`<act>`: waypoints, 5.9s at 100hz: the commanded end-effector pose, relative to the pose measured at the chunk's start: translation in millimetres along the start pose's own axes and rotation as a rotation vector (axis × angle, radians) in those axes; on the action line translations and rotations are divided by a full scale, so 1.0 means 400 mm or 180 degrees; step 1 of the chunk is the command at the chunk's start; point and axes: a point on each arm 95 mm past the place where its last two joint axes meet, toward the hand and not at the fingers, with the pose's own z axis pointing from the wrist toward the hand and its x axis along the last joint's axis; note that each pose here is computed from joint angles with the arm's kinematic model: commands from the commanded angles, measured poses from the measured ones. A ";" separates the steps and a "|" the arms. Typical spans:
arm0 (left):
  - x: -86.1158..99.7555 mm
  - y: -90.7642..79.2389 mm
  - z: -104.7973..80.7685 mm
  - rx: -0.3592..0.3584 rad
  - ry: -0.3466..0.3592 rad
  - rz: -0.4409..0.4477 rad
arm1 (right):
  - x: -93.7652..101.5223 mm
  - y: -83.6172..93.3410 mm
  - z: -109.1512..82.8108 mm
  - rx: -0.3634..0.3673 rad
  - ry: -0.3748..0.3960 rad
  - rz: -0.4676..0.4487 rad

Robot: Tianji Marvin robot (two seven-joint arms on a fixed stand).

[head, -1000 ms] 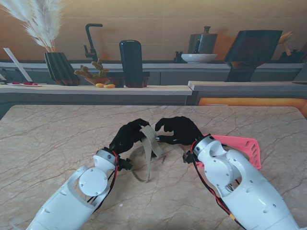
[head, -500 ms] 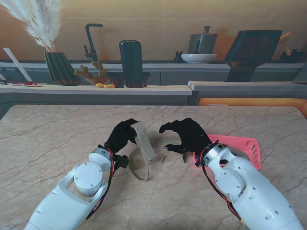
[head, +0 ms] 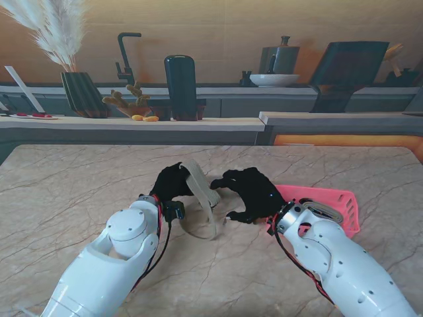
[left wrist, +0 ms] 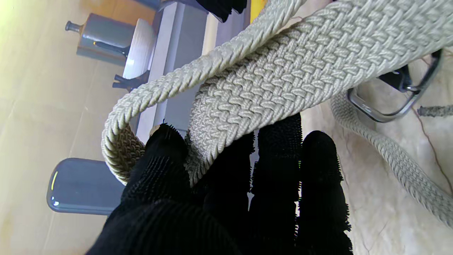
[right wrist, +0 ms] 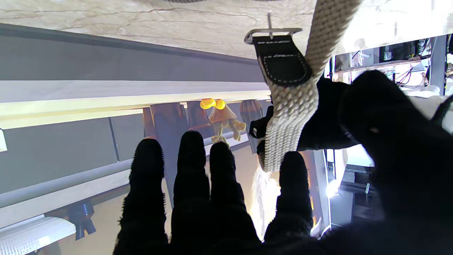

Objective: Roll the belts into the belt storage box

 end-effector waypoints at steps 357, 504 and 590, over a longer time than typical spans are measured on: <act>-0.069 0.097 -0.022 -0.0967 -0.0946 -0.0732 | 0.004 -0.021 0.048 -0.0559 0.0049 0.0025; -0.079 0.086 0.000 -0.0763 -0.0367 0.0381 | 0.036 0.049 0.030 -0.0864 -0.0497 0.0880; -0.075 0.040 0.012 -0.0750 0.0117 0.0996 | 0.026 0.053 0.020 -0.0960 -0.0762 0.1097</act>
